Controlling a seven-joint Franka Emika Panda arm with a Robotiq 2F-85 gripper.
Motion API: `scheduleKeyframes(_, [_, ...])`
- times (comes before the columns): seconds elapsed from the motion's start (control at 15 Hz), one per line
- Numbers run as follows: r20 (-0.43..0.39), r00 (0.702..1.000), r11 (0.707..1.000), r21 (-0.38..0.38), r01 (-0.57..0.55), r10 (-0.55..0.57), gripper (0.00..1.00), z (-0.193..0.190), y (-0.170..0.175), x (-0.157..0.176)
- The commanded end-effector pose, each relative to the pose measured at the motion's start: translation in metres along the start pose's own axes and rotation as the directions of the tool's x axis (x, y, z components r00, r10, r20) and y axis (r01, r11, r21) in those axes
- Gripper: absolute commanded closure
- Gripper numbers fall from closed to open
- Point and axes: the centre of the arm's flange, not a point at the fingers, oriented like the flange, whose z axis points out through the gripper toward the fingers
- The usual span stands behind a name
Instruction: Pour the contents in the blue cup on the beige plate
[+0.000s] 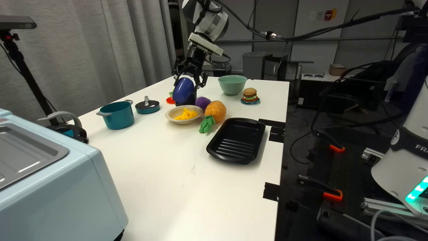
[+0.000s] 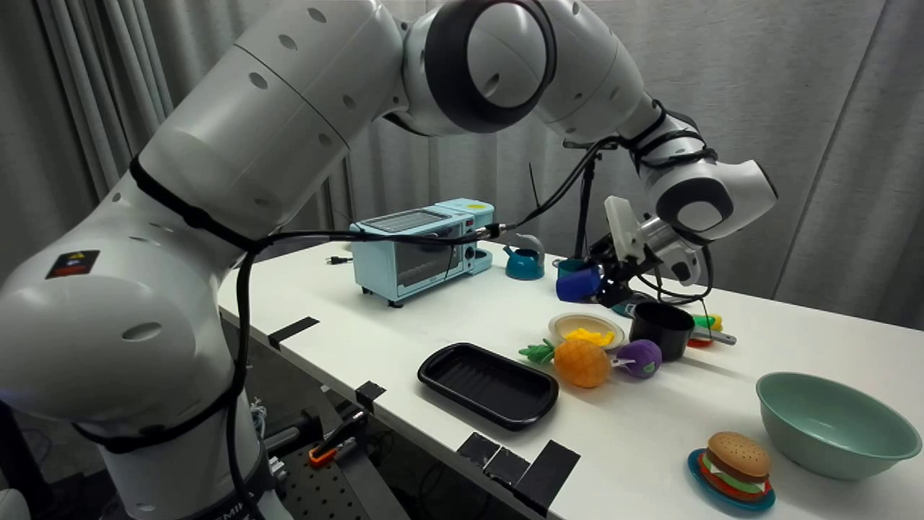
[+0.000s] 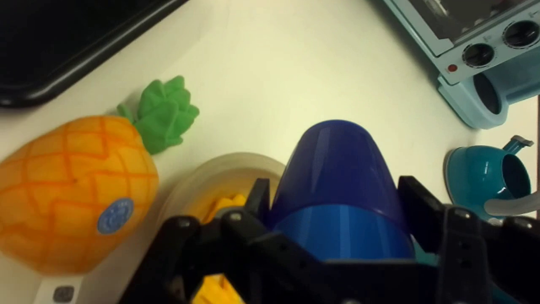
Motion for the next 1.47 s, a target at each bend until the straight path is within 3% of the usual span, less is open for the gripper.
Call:
scheduleKeyframes(0.0, [-0.108,0.981,0.987,-0.029,0.161,-0.163,0.48,-0.004,-0.007,0.002])
scheduleKeyframes(0.4, [-0.224,0.921,0.947,-0.041,0.319,-0.320,0.48,-0.005,-0.017,0.010])
scheduleKeyframes(0.8, [-0.238,0.885,0.915,-0.058,0.398,-0.400,0.48,-0.004,-0.019,0.011])
scheduleKeyframes(1.4, [-0.212,0.874,0.899,-0.057,0.435,-0.437,0.48,-0.001,-0.019,0.009])
